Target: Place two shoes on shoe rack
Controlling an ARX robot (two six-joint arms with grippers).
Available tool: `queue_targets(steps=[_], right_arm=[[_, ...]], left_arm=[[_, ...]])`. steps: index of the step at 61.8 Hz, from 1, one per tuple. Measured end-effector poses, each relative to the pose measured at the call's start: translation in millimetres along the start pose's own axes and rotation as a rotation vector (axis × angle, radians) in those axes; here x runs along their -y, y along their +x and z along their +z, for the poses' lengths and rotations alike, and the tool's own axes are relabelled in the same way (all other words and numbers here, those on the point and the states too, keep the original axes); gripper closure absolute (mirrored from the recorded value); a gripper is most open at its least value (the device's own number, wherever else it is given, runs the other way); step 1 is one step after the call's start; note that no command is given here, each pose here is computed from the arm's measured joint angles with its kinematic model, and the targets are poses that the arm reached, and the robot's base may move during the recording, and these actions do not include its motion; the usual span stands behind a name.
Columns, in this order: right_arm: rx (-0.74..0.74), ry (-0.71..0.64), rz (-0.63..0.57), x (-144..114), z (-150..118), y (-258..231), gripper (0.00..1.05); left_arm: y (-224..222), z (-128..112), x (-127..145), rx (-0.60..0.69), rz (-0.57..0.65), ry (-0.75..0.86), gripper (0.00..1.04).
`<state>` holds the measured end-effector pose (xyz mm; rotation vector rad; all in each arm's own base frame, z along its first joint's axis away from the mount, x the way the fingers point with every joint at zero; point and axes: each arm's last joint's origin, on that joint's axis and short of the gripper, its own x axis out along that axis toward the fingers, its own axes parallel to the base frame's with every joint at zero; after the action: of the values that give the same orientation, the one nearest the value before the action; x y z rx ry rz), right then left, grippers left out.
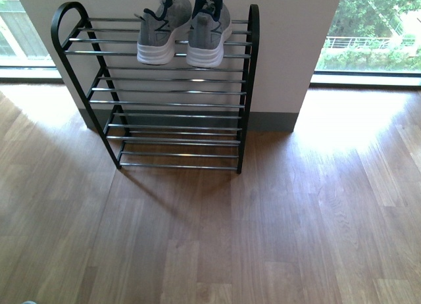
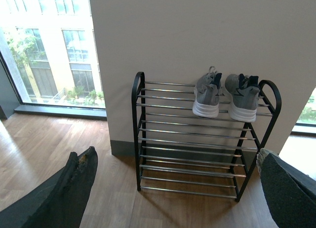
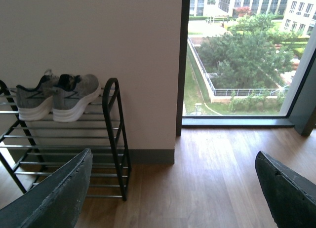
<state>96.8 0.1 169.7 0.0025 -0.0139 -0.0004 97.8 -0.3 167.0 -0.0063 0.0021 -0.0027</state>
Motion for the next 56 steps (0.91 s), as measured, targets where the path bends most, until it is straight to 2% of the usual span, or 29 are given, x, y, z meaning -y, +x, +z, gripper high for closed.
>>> queue_targets(steps=[56], right_arm=[[0.0,0.0,-0.001,0.0,0.0,0.0,0.09]], left_arm=[[0.0,0.0,0.0,0.0,-0.001,0.0,0.09]])
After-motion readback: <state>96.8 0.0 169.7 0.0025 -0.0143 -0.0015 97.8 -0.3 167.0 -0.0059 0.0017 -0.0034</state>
